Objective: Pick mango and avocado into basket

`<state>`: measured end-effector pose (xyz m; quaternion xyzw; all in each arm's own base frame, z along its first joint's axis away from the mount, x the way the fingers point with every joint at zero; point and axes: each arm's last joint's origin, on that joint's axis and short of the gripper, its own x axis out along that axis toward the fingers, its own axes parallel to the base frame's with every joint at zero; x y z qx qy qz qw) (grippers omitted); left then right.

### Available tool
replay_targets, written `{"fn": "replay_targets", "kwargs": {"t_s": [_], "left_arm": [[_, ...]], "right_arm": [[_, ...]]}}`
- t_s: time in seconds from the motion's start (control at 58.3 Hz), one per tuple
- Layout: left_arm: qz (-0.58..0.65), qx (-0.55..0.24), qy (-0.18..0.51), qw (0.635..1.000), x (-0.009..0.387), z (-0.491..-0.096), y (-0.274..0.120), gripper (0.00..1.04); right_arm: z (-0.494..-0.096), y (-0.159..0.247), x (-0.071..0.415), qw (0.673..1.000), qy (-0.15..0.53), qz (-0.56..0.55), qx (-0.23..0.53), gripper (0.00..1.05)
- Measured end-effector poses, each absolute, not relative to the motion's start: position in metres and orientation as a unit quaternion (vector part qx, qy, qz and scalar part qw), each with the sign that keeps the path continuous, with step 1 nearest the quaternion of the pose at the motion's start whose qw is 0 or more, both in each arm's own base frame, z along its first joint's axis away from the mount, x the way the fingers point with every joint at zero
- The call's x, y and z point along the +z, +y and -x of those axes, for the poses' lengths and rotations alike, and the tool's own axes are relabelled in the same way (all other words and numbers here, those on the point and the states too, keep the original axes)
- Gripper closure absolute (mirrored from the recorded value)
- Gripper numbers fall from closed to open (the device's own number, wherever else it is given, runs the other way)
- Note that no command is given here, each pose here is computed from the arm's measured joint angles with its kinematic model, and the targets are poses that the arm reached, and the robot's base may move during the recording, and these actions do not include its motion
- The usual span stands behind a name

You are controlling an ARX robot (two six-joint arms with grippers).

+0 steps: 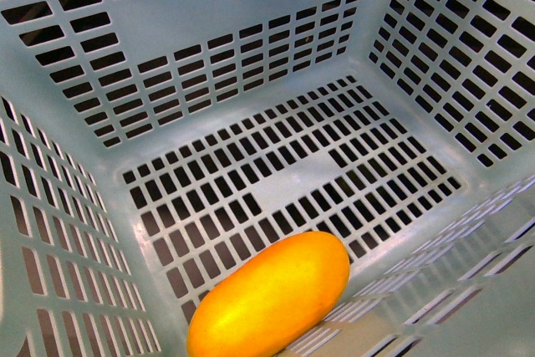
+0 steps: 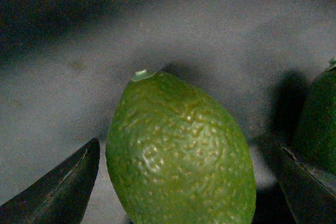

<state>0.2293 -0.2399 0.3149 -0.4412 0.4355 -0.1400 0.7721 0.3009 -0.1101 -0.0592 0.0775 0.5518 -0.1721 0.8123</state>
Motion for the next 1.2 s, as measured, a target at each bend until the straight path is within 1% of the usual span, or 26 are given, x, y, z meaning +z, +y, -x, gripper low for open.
{"fn": "replay_targets", "kwargs": {"t_s": [0.498, 0.515, 0.583, 0.669, 0.755, 0.824, 1.012, 1.098, 1.201], "left_arm": [[0.441, -0.140, 0.435, 0.772, 0.315, -0.229, -0.240, 1.01], [0.441, -0.140, 0.435, 0.772, 0.315, -0.229, -0.240, 1.01], [0.441, -0.140, 0.435, 0.772, 0.315, -0.229, -0.240, 1.01], [0.441, -0.140, 0.435, 0.772, 0.315, -0.229, -0.240, 1.01], [0.441, -0.140, 0.435, 0.772, 0.315, -0.229, -0.240, 1.01], [0.441, -0.140, 0.435, 0.772, 0.315, -0.229, -0.240, 1.01], [0.441, -0.140, 0.435, 0.772, 0.315, -0.229, -0.240, 1.01], [0.441, -0.140, 0.436, 0.772, 0.315, -0.229, -0.240, 1.01], [0.441, -0.140, 0.436, 0.772, 0.315, -0.229, -0.240, 1.01]], "right_arm": [[-0.309, -0.109, -0.071, 0.809, 0.557, -0.079, -0.169, 0.09], [-0.309, -0.109, -0.071, 0.809, 0.557, -0.080, -0.170, 0.10], [-0.309, -0.108, -0.071, 0.810, 0.557, -0.083, -0.164, 0.23], [-0.309, -0.107, -0.071, 0.811, 0.556, -0.083, -0.163, 0.32], [-0.309, -0.107, -0.071, 0.812, 0.555, -0.083, -0.163, 0.47], [-0.308, -0.108, -0.070, 0.812, 0.553, -0.084, -0.164, 0.50], [-0.303, -0.113, -0.063, 0.813, 0.550, -0.090, -0.170, 0.51], [-0.302, -0.117, -0.052, 0.819, 0.539, -0.095, -0.170, 0.51], [-0.302, -0.124, -0.026, 0.836, 0.512, -0.098, -0.170, 0.51]]}}
